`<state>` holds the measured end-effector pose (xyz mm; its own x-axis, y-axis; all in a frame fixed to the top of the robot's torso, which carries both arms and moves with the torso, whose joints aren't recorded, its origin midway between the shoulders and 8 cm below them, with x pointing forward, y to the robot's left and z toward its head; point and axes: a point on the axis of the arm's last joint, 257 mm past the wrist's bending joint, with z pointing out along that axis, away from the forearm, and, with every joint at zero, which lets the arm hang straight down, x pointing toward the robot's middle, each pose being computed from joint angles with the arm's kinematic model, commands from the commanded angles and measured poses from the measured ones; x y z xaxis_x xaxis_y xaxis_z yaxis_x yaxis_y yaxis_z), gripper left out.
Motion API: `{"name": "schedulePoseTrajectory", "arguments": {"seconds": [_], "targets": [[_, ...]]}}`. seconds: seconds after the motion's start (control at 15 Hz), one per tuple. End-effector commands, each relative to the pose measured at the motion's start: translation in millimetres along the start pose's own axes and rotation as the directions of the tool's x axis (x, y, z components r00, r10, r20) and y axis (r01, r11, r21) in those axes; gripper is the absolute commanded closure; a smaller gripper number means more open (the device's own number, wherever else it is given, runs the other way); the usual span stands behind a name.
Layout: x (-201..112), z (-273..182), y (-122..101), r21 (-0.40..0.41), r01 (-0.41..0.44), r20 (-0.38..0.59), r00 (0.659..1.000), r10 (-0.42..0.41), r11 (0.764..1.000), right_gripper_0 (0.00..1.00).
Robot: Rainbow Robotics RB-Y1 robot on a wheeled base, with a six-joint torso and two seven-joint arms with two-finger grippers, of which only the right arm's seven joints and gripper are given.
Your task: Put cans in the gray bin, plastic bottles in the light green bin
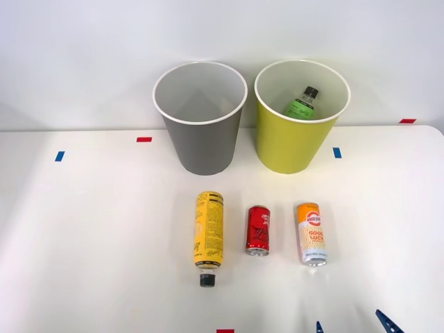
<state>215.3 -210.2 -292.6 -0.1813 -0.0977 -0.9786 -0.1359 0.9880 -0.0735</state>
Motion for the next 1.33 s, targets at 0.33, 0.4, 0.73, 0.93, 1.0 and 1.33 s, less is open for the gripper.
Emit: {"name": "schedulePoseTrajectory", "arguments": {"seconds": [0.33,0.4,0.73,0.93,1.0,1.33], "targets": [[8,1,4,-0.006,0.016,-0.019,1.0,-0.016,1.0,0.0],[1,4,6,-0.009,0.019,-0.011,1.0,-0.019,1.0,0.0],[-41,45,4,-0.032,0.012,-0.162,0.987,-0.017,0.999,0.0],[-60,74,-12,-0.004,-0.006,-0.196,0.981,0.005,1.0,0.0],[-64,82,-15,0.007,-0.034,-0.197,0.98,0.035,0.999,0.0],[-83,130,-18,0.048,-0.178,-0.266,0.946,0.185,0.983,0.0]]}}
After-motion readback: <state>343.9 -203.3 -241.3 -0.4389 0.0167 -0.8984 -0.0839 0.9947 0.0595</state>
